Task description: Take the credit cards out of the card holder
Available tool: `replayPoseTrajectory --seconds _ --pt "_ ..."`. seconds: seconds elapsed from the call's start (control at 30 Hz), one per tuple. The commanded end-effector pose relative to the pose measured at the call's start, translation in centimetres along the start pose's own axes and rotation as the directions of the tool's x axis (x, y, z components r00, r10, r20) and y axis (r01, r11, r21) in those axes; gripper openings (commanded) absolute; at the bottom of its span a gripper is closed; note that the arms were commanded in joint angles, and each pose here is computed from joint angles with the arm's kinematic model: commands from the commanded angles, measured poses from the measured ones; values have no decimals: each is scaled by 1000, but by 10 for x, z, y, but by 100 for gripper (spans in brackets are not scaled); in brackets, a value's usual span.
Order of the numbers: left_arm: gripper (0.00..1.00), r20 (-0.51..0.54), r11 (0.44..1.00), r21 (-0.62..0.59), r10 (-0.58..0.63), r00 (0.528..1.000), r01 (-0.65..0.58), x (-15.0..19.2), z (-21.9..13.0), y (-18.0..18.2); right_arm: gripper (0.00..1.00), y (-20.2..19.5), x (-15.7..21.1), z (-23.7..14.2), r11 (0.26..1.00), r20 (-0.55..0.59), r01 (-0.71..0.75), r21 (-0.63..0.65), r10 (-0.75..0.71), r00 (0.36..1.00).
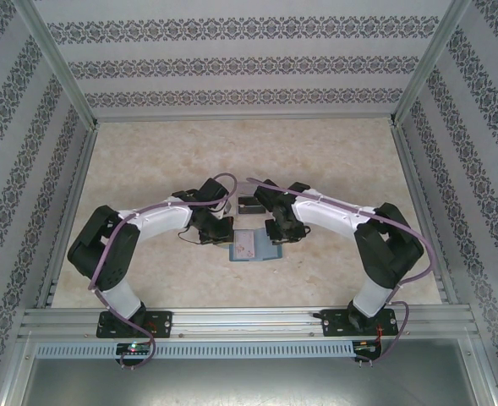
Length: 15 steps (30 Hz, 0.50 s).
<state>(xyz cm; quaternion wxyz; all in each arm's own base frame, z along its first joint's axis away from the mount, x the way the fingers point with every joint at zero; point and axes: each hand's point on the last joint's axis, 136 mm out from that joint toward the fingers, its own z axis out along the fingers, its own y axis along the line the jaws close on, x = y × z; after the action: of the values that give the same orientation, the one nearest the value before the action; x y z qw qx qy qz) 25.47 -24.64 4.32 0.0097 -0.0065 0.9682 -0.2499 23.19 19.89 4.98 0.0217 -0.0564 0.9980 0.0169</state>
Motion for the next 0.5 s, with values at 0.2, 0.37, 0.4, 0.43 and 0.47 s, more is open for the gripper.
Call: replayPoseTrajectory --seconds 0.2,0.37,0.4,0.43,0.47 --pt "0 17 997 77 -1 1000 0 -7 -11 -27 23 46 -15 -18 964 40 -48 -263 61 997" --pt "0 0 991 133 -7 1000 7 -8 -4 -35 22 70 -17 -12 921 5 -77 -383 85 996" --pt "0 -2 990 140 -9 1000 9 -8 -3 -36 22 72 -18 -11 915 1 -81 -394 89 996" --pt "0 -4 989 144 -12 1000 12 -8 -1 -36 22 75 -18 -9 910 -4 -85 -405 92 996" --pt "0 -7 989 149 -15 1000 16 -8 0 -36 22 77 -19 -8 906 -7 -90 -413 95 995"
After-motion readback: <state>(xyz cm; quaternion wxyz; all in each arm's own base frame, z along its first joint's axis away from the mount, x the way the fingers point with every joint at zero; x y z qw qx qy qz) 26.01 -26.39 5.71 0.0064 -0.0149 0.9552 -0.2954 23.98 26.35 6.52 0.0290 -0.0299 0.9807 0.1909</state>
